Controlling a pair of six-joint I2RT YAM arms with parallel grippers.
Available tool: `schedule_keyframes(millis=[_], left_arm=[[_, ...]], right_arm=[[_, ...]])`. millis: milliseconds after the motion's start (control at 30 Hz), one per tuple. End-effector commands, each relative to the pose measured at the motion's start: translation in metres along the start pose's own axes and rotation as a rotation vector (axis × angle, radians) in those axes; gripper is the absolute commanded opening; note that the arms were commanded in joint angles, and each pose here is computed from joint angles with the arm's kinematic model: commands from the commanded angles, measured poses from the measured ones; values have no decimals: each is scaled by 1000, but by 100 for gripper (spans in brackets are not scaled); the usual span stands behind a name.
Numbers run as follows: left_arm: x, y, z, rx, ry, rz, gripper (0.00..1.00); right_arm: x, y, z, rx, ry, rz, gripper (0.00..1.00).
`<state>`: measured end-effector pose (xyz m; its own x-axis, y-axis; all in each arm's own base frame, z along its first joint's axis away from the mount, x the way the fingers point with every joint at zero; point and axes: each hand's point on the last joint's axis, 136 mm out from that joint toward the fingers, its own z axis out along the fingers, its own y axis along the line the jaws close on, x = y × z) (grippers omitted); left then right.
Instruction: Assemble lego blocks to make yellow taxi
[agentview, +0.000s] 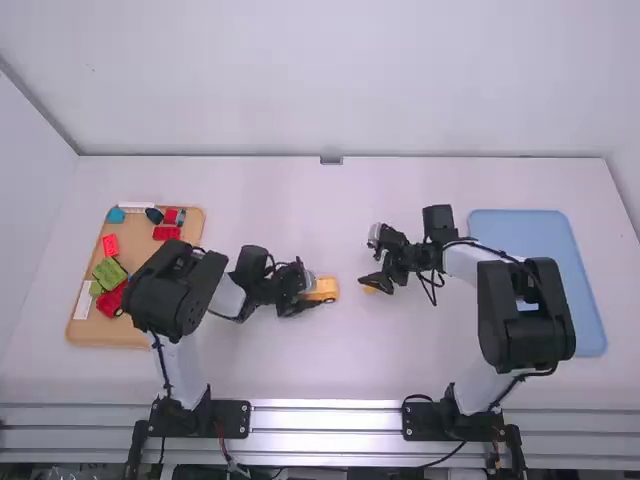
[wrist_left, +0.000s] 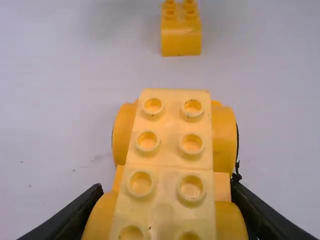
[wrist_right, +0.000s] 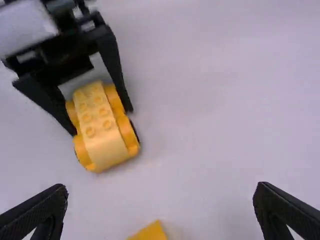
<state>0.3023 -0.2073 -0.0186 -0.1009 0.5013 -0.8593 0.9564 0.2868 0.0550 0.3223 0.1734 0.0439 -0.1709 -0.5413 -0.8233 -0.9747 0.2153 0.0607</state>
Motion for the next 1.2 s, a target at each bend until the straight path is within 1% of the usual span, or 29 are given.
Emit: schedule_keyframes(millis=[0, 67, 133, 200, 300, 433, 467, 500, 667, 700, 733, 767, 833, 933, 1067, 1167], left_arm=[[4, -3, 2, 53, 18, 23, 55], [1, -4, 6, 104, 34, 61, 52], [-2, -4, 9, 133, 52, 75, 52], [-2, -2, 10, 146, 63, 76, 52], [-2, 0, 9, 147, 66, 85, 53], [-2, -3, 10, 145, 59, 101, 58], [-1, -4, 10, 140, 54, 103, 62], [-1, -5, 10, 139, 53, 104, 63], [0, -5, 9, 117, 36, 118, 69], [-1, -5, 9, 117, 35, 104, 71], [-1, -5, 9, 116, 36, 95, 82], [0, -5, 9, 114, 37, 78, 100], [-1, -5, 9, 116, 38, 62, 99], [0, -3, 8, 110, 39, 48, 99], [0, -6, 9, 116, 39, 50, 99], [0, -4, 9, 113, 38, 50, 99]], right_arm=[[17, 6, 3, 4, 58, -74, 98], [21, 9, 2, -2, 55, -82, 98], [29, 11, 2, 0, 75, -69, 99], [36, 17, 3, -6, 99, -99, 99], [39, 21, 2, -17, 82, -158, 99], [38, 18, -3, -9, 51, -177, 99], [37, 15, -4, 0, 55, -184, 99], [37, 14, -4, 0, 55, -184, 98], [26, 13, -4, -27, 60, -174, 99], [26, 13, -3, -30, 60, -175, 99], [29, 14, -2, -38, 59, -188, 100], [33, 16, 0, -48, 61, -199, 100], [43, 16, 2, -60, 68, -206, 99], [52, 13, 2, -72, 51, -216, 100], [49, 8, -2, -93, 2, -206, 99], [56, 3, 1, -107, 5, -182, 97]])
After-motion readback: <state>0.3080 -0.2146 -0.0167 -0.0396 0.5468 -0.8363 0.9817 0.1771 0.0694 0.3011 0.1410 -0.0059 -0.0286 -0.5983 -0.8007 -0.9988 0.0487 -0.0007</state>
